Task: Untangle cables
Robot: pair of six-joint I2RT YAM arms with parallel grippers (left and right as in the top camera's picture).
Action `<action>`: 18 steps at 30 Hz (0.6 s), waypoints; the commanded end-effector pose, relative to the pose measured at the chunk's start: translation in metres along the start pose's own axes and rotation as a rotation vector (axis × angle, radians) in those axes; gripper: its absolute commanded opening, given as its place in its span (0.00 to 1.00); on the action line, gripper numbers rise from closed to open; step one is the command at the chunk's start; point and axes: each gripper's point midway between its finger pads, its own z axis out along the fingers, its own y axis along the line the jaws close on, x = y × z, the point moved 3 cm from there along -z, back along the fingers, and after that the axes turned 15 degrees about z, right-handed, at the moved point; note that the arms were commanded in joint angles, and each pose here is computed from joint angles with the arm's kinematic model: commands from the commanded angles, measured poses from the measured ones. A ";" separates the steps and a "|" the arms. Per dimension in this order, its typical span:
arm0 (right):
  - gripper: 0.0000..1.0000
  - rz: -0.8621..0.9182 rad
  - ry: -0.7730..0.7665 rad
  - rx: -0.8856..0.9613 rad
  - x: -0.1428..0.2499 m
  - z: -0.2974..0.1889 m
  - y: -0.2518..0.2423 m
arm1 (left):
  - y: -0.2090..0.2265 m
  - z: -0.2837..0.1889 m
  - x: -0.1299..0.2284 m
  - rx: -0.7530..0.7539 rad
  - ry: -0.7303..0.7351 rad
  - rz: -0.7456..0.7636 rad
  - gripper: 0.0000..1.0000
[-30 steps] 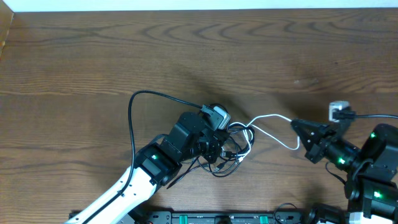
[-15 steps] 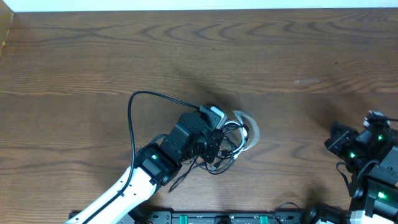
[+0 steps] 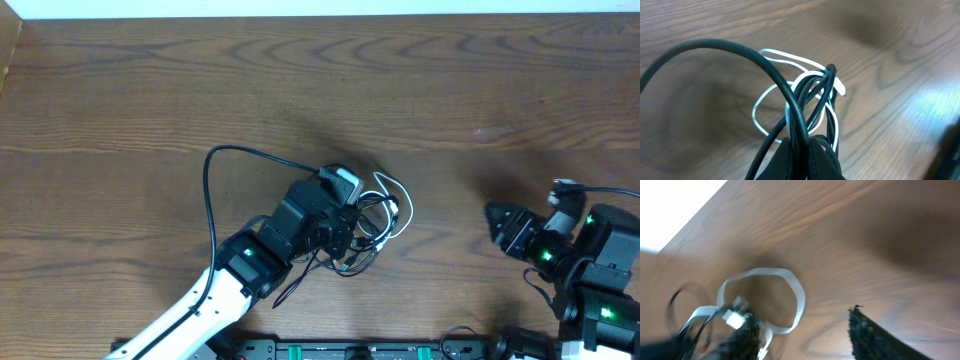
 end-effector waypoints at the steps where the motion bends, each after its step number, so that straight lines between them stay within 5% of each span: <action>1: 0.62 -0.152 0.135 -0.205 0.023 -0.003 0.030 | -0.018 -0.003 -0.008 0.124 -0.031 -0.007 0.07; 9: 0.68 -0.099 0.179 -0.208 0.027 0.001 0.031 | -0.047 -0.009 0.007 0.337 -0.012 0.285 0.07; 18: 0.55 0.068 0.378 -0.299 0.040 0.013 0.038 | -0.047 -0.010 0.012 0.341 -0.032 0.512 0.08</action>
